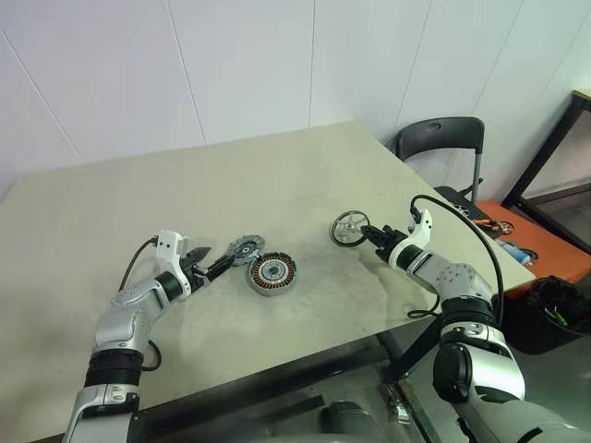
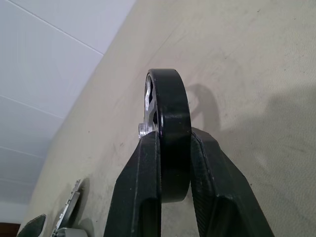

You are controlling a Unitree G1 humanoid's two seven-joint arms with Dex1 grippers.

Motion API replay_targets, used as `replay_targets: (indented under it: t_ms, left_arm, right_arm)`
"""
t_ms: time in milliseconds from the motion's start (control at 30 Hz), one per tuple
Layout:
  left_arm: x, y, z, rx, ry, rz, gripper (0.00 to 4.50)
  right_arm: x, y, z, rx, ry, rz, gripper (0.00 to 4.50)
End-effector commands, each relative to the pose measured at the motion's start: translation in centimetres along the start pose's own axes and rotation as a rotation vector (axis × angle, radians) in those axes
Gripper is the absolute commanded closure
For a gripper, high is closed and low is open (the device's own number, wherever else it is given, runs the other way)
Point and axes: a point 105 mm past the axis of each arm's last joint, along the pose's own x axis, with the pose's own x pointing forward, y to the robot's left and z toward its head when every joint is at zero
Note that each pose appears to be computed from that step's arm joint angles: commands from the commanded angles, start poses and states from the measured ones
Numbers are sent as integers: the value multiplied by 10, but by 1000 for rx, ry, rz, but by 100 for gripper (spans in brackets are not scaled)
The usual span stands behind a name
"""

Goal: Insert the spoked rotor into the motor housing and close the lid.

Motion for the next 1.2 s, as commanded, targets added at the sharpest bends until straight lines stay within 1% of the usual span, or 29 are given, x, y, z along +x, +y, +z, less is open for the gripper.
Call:
replay_targets:
  t_ms: [33, 133, 300, 433, 467, 600, 700, 800, 867, 967, 1067, 1133, 1200]
  left_arm:
    - [4, -2, 14, 45, -35, -13, 0]
    - [4, -3, 16, 47, -37, -17, 0]
    - [3, -9, 22, 30, -47, -62, 0]
    - [-2, -18, 28, 19, -56, -128, 0]
    - [-3, -19, 30, 21, -58, -139, 0]
    - [-8, -28, 37, 13, -70, -181, 0]
    - [-9, -28, 37, 18, -59, -178, 0]
    - [-10, -25, 39, 27, -51, -175, 0]
    - [-11, -22, 43, 32, -51, -172, 0]
    - [-13, -18, 46, 38, -49, -169, 0]
    - [-14, -24, 46, 28, -36, -195, 0]
    - [-15, -29, 45, 22, -23, -222, 0]
    - [-15, -31, 46, 28, -17, -233, 0]
  right_arm:
    - [2, -3, -28, 62, 110, -15, 395]
    - [2, -1, -33, 118, 121, -2, 400]
    - [1, 10, -36, 147, 128, 45, 404]
    - [6, 27, -31, 204, 107, 79, 404]
    - [8, 35, -30, 211, 104, 102, 404]
    - [4, 93, -22, 228, 90, 295, 404]
    - [-3, 121, -25, 224, 106, 376, 404]
    - [-16, 146, -36, 201, 164, 456, 404]
    - [-23, 151, -43, 189, 203, 472, 404]
    - [-30, 149, -52, 200, 252, 466, 404]
    - [-40, 153, -69, 172, 326, 495, 404]
    - [-43, 149, -80, 167, 374, 481, 404]
    - [-43, 145, -85, 172, 401, 465, 404]
